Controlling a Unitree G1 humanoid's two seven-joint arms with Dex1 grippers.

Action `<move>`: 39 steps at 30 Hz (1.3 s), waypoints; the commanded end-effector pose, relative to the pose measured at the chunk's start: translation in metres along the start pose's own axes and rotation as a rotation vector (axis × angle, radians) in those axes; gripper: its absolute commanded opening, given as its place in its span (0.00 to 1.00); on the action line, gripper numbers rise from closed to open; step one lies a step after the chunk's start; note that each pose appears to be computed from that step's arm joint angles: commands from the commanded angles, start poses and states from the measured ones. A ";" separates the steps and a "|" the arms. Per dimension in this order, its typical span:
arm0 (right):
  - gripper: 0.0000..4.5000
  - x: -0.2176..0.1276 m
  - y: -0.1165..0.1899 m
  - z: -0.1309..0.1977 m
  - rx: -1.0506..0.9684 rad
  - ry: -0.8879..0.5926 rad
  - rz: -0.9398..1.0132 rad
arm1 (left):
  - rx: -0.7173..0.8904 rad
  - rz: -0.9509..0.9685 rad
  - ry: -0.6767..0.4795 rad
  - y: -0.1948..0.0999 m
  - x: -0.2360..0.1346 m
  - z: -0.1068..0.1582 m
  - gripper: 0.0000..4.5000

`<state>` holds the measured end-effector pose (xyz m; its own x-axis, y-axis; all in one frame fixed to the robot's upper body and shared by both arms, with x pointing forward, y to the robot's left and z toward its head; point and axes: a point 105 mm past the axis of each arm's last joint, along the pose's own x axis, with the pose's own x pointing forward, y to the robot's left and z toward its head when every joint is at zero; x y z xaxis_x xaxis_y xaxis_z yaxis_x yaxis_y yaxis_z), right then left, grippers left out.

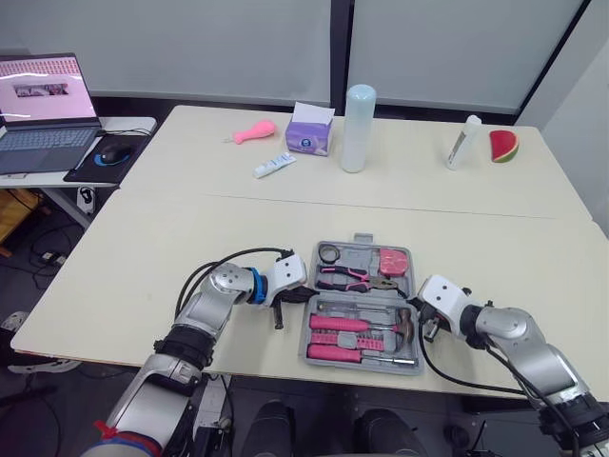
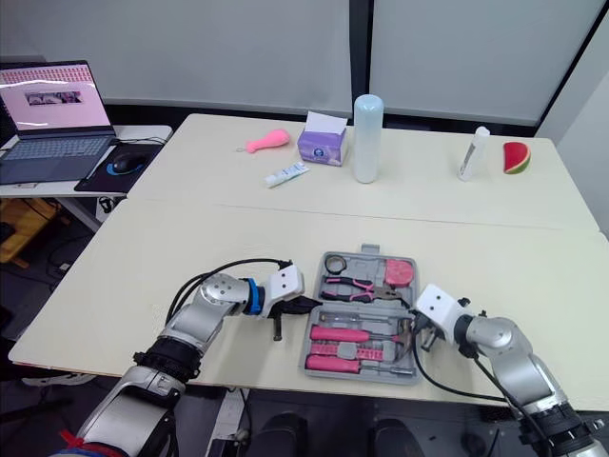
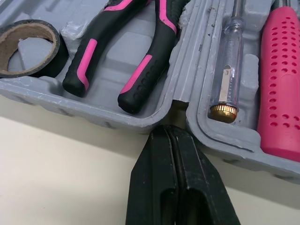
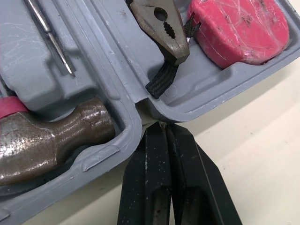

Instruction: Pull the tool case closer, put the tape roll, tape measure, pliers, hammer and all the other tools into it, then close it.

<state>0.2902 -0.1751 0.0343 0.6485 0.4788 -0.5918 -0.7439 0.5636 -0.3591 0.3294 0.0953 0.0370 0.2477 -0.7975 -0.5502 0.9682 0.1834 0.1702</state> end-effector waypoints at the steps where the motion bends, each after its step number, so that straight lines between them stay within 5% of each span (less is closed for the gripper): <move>1: 0.01 0.002 0.021 0.019 -0.022 -0.075 0.085 | 0.040 -0.045 -0.066 -0.010 0.005 0.019 0.00; 27: 0.01 0.003 0.033 0.019 -0.018 -0.067 0.133 | 0.014 -0.046 -0.040 -0.019 0.000 0.011 0.00; 39: 0.01 -0.022 0.005 0.007 0.012 -0.005 -0.050 | -0.028 0.073 -0.037 0.004 -0.024 0.003 0.00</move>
<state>0.2723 -0.1742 0.0355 0.6472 0.4642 -0.6047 -0.7384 0.5790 -0.3458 0.3176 0.1068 0.0360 0.2597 -0.7917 -0.5530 0.9656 0.2194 0.1395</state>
